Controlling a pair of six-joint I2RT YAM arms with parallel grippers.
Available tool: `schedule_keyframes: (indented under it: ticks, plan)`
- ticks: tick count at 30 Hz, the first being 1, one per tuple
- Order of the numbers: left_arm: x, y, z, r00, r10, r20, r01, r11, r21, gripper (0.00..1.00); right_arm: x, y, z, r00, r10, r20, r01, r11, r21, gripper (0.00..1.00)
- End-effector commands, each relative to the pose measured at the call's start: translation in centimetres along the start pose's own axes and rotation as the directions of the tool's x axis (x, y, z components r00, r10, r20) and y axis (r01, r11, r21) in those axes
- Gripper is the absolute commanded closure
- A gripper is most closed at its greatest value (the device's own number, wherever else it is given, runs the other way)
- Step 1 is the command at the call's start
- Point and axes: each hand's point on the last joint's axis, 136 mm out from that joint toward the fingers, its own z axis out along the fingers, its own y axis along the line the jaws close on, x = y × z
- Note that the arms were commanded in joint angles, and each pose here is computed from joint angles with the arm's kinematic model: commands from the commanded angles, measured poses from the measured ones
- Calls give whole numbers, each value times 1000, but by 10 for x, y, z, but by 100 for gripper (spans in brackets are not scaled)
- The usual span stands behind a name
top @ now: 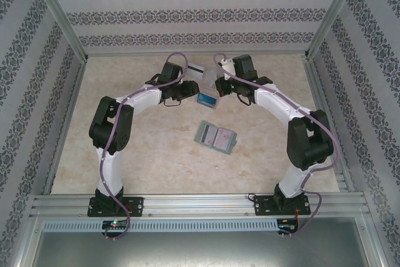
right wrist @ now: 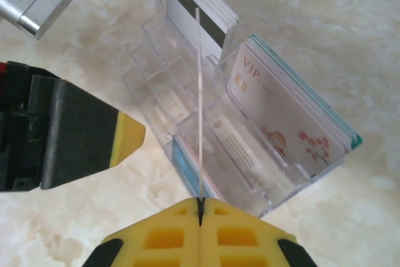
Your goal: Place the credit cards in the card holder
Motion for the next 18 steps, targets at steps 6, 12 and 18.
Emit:
schedule_keyframes:
  ticks: [6,12,18]
  plan:
    - [16,-21,-33,999,46,6,-46,987,153,47,34,44,-60,978,206,-26,-207,959,-194,100]
    - [45,-40,-52,996,76,-38,-59,944,324,47,94,66,-83,931,342,-131,-365,889,-277,100]
    - [61,-81,-78,989,83,-122,-2,833,554,46,110,80,-97,918,361,-163,-396,828,-397,100]
